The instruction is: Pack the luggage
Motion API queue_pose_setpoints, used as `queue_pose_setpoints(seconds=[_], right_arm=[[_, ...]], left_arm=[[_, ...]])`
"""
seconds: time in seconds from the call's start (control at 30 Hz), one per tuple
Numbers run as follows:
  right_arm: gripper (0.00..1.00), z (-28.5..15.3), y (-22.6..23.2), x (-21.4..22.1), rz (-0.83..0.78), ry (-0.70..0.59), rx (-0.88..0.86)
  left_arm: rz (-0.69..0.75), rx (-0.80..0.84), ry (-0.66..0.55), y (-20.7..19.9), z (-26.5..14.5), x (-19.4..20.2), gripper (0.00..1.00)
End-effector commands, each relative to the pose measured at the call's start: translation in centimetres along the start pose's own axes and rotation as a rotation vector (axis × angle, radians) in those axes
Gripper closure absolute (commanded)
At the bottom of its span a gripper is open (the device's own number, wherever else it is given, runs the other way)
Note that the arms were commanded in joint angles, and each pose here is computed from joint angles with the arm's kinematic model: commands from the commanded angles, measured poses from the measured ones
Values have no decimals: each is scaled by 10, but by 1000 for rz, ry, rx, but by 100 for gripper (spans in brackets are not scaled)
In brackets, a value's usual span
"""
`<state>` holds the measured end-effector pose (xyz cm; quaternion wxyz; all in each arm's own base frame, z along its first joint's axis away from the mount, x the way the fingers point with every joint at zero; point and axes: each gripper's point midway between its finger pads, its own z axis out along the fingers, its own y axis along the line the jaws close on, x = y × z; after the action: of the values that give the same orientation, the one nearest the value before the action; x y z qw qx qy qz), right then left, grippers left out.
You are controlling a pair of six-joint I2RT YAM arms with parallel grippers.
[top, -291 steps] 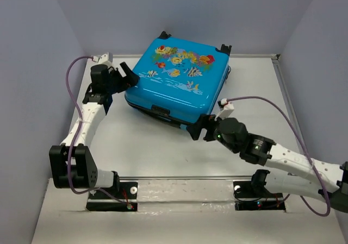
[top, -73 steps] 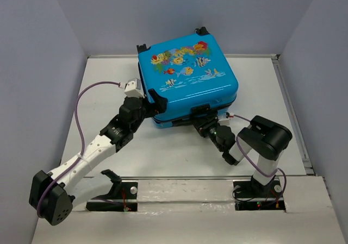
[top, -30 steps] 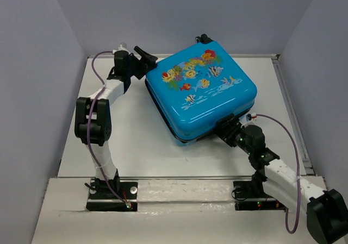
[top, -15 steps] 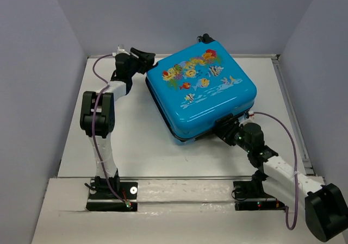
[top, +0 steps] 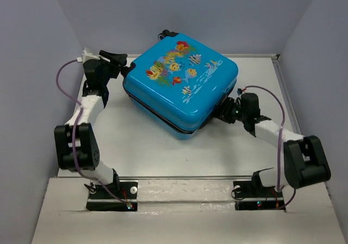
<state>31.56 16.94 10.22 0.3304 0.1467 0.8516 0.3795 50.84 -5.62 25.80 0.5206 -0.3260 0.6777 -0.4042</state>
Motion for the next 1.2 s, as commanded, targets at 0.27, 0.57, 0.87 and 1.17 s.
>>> queue_pose_setpoints(seconds=[0.27, 0.57, 0.87, 1.17], right_arm=[[28, -10, 78, -79, -261, -100, -200], [68, -61, 68, -22, -345, -102, -183], [54, -55, 69, 49, -509, -42, -283], [50, -36, 64, 41, -601, -81, -288]], left_arm=[[114, 68, -87, -43, -119, -8, 94], [96, -11, -84, -7, -111, 0, 94], [35, -4, -5, -4, -71, -9, 94], [31, -6, 3, -5, -73, -20, 94]])
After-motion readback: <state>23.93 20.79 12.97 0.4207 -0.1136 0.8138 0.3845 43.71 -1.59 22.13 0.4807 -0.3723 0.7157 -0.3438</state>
